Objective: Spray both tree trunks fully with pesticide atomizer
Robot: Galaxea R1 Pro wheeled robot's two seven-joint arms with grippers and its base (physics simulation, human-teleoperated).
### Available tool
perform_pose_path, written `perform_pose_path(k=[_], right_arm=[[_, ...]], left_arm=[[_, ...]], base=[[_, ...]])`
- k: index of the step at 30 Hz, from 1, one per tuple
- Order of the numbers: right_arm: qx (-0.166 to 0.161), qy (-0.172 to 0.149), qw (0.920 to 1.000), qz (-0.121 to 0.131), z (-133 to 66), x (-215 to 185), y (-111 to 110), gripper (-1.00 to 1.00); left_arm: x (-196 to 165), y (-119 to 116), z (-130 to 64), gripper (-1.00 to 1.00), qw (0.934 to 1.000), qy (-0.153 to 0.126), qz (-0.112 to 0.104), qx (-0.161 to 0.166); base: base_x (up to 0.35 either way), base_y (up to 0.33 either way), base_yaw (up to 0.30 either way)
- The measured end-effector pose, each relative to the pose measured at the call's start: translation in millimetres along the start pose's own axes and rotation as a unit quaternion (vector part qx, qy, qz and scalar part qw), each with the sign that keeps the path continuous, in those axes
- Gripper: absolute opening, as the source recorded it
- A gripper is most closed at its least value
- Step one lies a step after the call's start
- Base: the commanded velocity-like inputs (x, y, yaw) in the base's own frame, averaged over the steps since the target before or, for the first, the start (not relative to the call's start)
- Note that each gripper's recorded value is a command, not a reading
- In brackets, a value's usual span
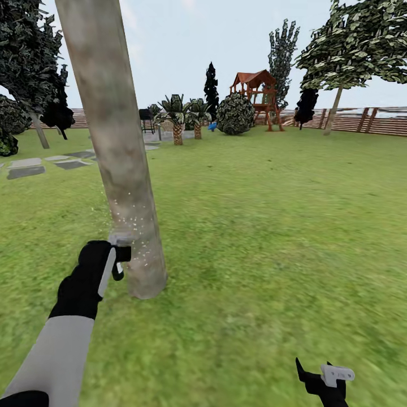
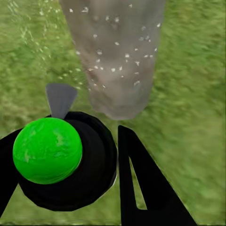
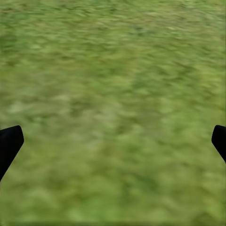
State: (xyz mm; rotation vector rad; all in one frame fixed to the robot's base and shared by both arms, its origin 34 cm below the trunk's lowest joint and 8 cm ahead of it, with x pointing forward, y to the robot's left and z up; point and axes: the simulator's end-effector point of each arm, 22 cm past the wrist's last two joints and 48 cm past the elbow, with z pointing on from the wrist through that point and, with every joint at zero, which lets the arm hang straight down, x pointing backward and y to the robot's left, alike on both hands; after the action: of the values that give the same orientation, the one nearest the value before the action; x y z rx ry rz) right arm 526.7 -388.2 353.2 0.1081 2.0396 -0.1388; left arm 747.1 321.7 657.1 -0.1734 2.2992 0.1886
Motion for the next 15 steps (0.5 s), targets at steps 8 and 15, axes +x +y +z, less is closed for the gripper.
perform_pose_path(k=[8, 15], right_arm=[[0.000, 0.000, 1.0000, 0.000, -0.1, 0.3, 0.1, 1.00], [-0.002, 0.010, 0.9999, 0.003, -2.8, 8.4, 2.9, 1.00]], left_arm=[[117.2, -10.3, 59.9, -1.00, 0.9977, 0.066, 0.017, -0.001], [192.9, -10.8, 100.2, -1.00, 0.9976, 0.065, 0.021, -0.014]], base=[[0.000, 0.000, 0.000], [0.000, 0.000, 0.000]])
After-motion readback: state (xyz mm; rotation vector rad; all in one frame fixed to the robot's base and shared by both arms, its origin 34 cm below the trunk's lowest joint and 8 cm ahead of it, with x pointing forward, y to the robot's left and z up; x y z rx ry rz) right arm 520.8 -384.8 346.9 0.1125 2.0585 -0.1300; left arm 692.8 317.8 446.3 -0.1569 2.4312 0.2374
